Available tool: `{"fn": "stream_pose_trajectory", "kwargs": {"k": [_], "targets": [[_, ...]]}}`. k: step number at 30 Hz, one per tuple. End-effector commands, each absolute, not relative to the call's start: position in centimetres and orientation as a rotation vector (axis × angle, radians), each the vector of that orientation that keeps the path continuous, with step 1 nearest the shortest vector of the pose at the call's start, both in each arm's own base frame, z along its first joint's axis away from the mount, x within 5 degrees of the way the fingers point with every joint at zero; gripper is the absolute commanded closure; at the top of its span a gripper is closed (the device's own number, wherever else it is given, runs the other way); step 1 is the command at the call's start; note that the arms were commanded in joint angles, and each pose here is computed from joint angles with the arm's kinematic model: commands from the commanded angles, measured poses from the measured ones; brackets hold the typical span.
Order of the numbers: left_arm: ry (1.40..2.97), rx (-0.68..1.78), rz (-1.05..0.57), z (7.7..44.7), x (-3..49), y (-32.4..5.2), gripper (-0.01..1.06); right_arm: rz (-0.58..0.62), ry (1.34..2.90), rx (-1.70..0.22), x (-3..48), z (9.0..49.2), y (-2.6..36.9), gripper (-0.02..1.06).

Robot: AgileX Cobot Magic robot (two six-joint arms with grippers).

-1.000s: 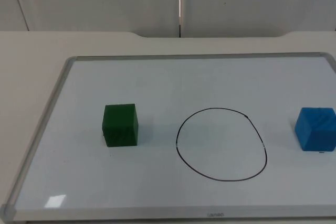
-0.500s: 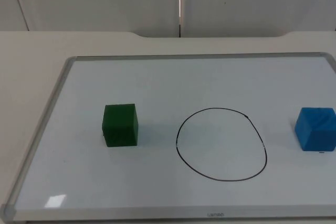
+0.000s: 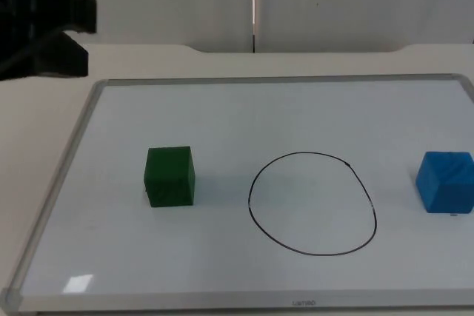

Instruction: Push the two cubes into the marked area.

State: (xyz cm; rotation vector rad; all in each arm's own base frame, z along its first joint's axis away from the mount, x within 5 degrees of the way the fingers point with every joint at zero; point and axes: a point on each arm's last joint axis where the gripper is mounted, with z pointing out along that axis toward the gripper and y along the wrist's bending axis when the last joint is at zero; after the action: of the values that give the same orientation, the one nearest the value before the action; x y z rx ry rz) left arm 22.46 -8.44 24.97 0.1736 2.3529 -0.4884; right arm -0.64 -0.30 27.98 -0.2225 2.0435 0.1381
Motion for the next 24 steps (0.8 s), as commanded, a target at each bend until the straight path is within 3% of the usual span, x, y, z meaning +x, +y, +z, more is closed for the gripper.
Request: {"fn": "stream_pose_trajectory", "kwargs": {"k": [1, 10, 24], "targets": [[2.371, 0.150, -0.471, 23.8, 23.4, -9.1, 1.05, 0.124, 2.039, -0.217, -0.7, 28.0, -0.4, 0.00], [2.462, 0.018, -0.388, 18.6, 26.4, -9.6, 1.05, 0.124, 2.039, -0.217, -0.7, 28.0, -0.4, 0.00], [2.494, 0.005, -0.407, 18.0, 26.3, -10.2, 1.05, 0.121, 2.038, -0.222, -0.7, 28.0, -0.4, 0.00]]}}
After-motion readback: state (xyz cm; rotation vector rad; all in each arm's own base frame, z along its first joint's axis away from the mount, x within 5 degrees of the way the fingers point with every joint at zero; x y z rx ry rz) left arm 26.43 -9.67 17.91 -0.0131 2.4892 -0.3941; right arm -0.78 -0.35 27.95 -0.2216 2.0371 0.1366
